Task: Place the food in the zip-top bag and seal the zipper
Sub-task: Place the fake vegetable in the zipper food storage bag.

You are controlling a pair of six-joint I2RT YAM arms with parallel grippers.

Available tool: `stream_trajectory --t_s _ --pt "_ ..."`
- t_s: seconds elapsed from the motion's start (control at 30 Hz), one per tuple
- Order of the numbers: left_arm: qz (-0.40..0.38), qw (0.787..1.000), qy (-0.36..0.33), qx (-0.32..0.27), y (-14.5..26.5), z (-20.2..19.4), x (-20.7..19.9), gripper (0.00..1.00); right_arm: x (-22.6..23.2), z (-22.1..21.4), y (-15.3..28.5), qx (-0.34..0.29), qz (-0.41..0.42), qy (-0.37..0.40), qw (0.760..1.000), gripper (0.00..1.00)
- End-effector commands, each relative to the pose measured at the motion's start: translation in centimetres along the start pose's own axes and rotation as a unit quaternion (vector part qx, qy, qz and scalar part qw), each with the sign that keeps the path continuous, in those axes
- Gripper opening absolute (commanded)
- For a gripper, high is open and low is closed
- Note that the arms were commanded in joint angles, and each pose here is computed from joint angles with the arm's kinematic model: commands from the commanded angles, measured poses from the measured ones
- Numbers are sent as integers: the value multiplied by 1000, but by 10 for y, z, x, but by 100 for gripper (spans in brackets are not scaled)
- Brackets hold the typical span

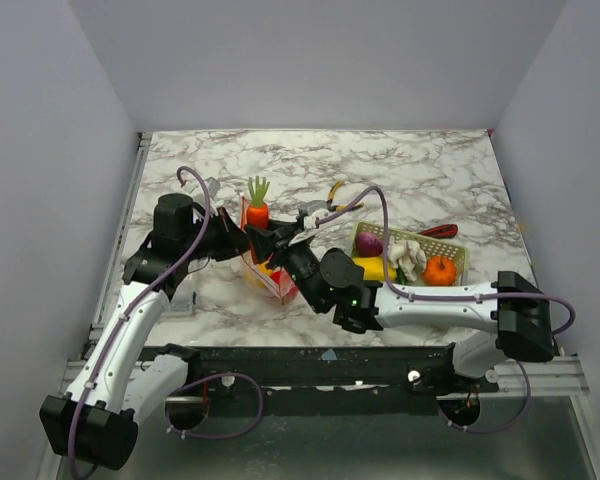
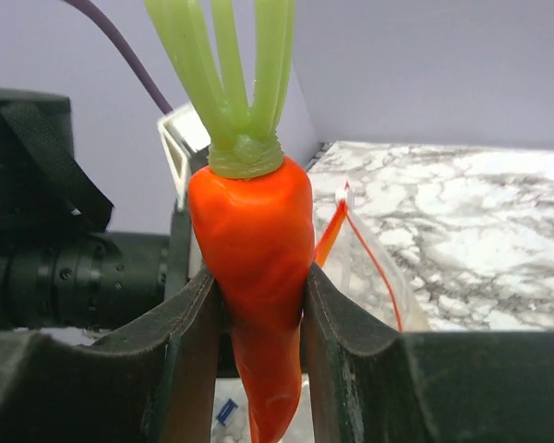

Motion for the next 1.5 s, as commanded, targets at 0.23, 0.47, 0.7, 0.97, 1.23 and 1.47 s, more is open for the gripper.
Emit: stream_trajectory --t_s 0.23,0.47,0.7,0.97,1.23,1.47 --pt "-14 1000 18 -8 -3 6 -5 0 -6 -21 -11 79 -44 124 988 0" --pt "-15 1000 14 -18 -2 11 -9 0 -20 -56 8 170 -96 164 967 0" --pt "-28 999 26 -13 -6 12 -11 0 -17 -69 25 276 -121 179 937 4" --pt "-19 1000 9 -16 -1 14 -13 0 -19 -87 40 336 -127 173 917 32" --pt "-12 1000 1 -13 0 14 -11 0 -33 -93 27 349 -149 154 912 43" --pt "-8 1000 4 0 -5 9 -4 0 -39 -97 13 368 -151 170 901 47"
Point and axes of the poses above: each gripper's point midway between its finger pads, its own y axis back along the fingers, its own x axis along the line the jaws close on, z = x × y, the point moved 2 cm from there along y, back along the fingers, and after that the axes turned 8 degrees about y, right-handed, at the moved point
